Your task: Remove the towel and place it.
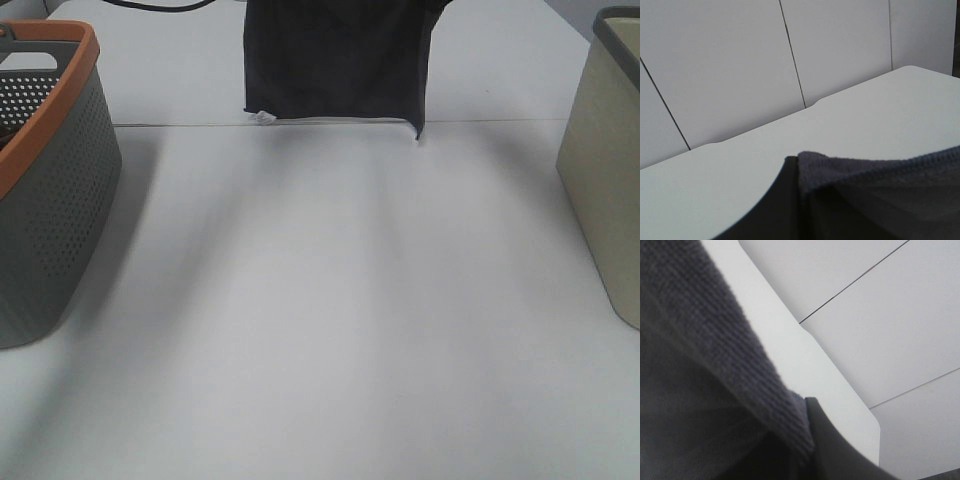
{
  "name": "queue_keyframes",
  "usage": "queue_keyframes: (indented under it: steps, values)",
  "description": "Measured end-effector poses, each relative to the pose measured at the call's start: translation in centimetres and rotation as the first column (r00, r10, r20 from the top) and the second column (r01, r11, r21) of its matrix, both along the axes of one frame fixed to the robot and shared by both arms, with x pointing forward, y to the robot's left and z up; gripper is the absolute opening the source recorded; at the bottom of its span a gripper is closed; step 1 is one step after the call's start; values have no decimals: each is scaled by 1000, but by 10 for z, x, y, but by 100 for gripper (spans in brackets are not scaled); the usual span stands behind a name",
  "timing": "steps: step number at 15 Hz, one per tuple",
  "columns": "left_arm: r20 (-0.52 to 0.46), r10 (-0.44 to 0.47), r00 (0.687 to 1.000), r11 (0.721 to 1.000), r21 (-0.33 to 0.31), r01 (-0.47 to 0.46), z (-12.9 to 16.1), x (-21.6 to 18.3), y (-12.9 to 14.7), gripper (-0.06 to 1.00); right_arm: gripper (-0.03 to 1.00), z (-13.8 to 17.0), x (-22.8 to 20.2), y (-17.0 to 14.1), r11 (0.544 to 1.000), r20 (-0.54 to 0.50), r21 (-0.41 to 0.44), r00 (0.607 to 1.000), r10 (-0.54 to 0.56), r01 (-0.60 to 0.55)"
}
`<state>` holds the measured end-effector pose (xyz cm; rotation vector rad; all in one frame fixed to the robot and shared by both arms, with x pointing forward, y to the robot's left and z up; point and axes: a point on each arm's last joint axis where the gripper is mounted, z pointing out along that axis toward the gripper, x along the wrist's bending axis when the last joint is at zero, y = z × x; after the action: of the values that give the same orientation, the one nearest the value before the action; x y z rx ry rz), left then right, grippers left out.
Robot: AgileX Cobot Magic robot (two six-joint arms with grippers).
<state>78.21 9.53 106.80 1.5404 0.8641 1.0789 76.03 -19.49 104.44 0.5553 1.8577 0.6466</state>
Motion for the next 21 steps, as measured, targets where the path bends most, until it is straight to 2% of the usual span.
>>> queue_keyframes:
  steps: [1,2,3,4,5,6,7,8,11,12,13,16,18,20,21]
  values:
    - [-7,3,1000,1000,3,-3,-1,0,0,0,0,2,0,0,1000,1,27,1000,-6,6]
    - [-25,9,1000,1000,11,-9,-2,0,0,0,0,-1,-1,0,998,-50,64,999,-17,20]
    - [-68,25,997,999,32,-23,-6,-1,0,0,0,-7,-4,1,995,-140,96,990,-25,39]
    - [-127,45,991,997,70,-36,-11,-3,-2,0,0,-17,-10,2,989,-272,133,962,-23,61]
    - [-198,66,978,991,124,-42,-19,-7,-6,0,0,-27,-18,4,984,-411,158,911,-7,79]
    - [-372,111,921,962,273,-5,-38,-21,-16,0,0,-41,-35,10,980,-627,182,777,52,81]
    - [-408,114,906,955,296,12,-41,-25,-19,0,0,-43,-40,11,981,-673,178,736,68,72]
    - [-504,123,855,940,335,62,-49,-34,-22,0,0,-48,-49,12,984,-746,168,660,87,59]
    - [-745,114,657,919,330,216,-58,-62,-22,0,0,-55,-75,9,994,-907,108,410,94,12]
    - [-801,122,585,905,332,265,-61,-70,-21,0,0,-56,-81,9,995,-932,96,352,90,0]
    - [-829,113,547,903,316,292,-64,-74,-21,0,0,-56,-83,8,996,-939,93,331,89,-2]
    - [-876,56,479,908,244,341,-74,-81,-26,0,0,-64,-88,7,997,-955,78,290,68,23]
    - [-910,80,406,901,241,361,-91,-92,-22,0,0,-76,-94,5,996,-971,59,237,41,68]
    - [-937,113,331,888,244,389,-103,-110,-15,0,0,-90,-109,2,994,-987,35,161,19,99]
    - [-942,120,315,886,245,394,-104,-115,-13,0,0,-92,-114,1,995,-990,29,143,15,100]
